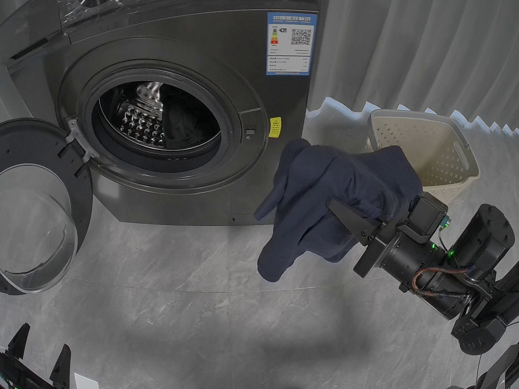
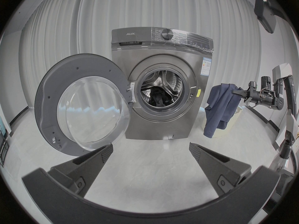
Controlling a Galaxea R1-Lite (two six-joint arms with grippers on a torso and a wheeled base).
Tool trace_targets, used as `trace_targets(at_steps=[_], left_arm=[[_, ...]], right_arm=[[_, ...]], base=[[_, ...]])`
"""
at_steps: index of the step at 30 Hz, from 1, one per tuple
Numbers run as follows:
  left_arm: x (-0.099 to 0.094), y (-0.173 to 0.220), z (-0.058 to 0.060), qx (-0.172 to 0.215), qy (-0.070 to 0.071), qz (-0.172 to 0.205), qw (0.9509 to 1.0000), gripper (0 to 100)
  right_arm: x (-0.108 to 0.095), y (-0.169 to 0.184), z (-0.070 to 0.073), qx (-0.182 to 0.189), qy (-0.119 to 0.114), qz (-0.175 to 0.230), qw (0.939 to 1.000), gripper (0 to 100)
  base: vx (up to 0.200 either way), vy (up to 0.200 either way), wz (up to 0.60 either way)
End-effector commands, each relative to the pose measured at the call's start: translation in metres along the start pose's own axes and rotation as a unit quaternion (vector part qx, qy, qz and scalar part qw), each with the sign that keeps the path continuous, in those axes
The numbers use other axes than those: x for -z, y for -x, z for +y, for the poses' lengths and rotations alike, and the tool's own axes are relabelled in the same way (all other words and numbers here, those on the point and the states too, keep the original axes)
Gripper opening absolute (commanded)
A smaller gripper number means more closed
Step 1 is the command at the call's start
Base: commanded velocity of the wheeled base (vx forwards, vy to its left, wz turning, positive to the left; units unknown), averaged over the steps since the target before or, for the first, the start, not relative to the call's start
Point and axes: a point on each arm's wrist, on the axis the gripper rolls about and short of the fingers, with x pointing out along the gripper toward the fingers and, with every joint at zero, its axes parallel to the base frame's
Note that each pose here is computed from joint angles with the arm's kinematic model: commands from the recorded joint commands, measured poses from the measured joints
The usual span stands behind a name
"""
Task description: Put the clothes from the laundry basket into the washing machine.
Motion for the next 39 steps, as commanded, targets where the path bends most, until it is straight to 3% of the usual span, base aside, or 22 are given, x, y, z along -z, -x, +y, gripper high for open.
trace_targets(at_steps=[1,7,13,22,28,39], left_arm=[[0.0042,-0.0004,0.0001,0.000,0.000,0.003,1.0000,100],[0.0042,-0.0004,0.0000,0.000,0.000,0.003,1.0000,100],[0.0042,-0.0004,0.0001,0.000,-0.001,0.003,1.0000,100],[0.0046,-0.0006,0.0001,-0.001,0.000,0.004,1.0000,100],[0.0042,-0.0004,0.0001,-0.001,0.000,0.003,1.0000,100],[0.0042,-0.0004,0.0001,-0.001,0.001,0.003,1.0000,100]], right_arm=[[0.0003,-0.0002,0.0003,-0.001,0.000,0.000,1.0000,0],[-0.0018,-0.0016,0.0004,-0.001,0.000,-0.005,1.0000,0],[-0.0046,-0.0024,-0.0027,0.005,0.001,-0.011,0.9999,0],[-0.0030,-0.0027,-0.0031,0.005,0.001,-0.008,1.0000,0],[-0.0023,-0.0030,-0.0041,0.008,0.001,-0.007,0.9999,0],[-0.0045,-0.0037,-0.0046,0.019,0.002,-0.014,0.9997,0]], base=[[0.000,0.200,0.00],[0.000,0.200,0.00],[0.000,0.000,0.00],[-0.200,0.000,0.00],[0.000,0.000,0.00],[0.000,0.200,0.00]])
